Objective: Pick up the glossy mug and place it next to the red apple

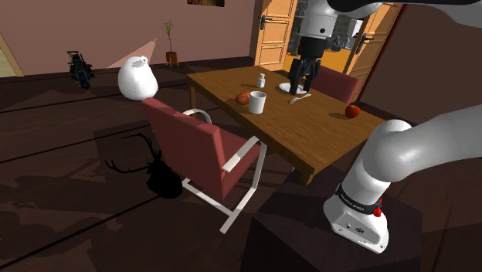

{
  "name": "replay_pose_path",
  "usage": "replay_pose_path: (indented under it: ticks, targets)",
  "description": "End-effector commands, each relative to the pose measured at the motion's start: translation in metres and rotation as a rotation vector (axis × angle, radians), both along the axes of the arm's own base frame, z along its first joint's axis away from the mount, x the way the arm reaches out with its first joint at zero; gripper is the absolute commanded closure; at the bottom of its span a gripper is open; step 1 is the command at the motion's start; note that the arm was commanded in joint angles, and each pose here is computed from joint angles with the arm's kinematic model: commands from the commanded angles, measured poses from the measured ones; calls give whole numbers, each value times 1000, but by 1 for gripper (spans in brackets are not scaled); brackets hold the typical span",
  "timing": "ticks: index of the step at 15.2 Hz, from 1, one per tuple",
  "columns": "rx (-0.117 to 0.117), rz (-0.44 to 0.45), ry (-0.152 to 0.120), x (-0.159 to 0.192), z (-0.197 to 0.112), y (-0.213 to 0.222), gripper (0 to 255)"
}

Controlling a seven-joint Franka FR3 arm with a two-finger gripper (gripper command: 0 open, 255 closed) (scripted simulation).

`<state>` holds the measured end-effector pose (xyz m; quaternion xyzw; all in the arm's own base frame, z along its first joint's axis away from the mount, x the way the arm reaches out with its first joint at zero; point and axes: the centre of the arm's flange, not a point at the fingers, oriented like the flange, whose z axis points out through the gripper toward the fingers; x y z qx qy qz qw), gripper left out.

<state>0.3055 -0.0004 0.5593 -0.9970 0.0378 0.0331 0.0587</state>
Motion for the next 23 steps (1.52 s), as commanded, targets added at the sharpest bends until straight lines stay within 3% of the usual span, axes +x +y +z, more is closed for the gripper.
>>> replay_pose_path:
  ticks: [1, 23]
  targets:
    - [0, 0, 0, 0, 0, 0, 0]
    - [-127, -3, -24, 218, -127, -117, 0]
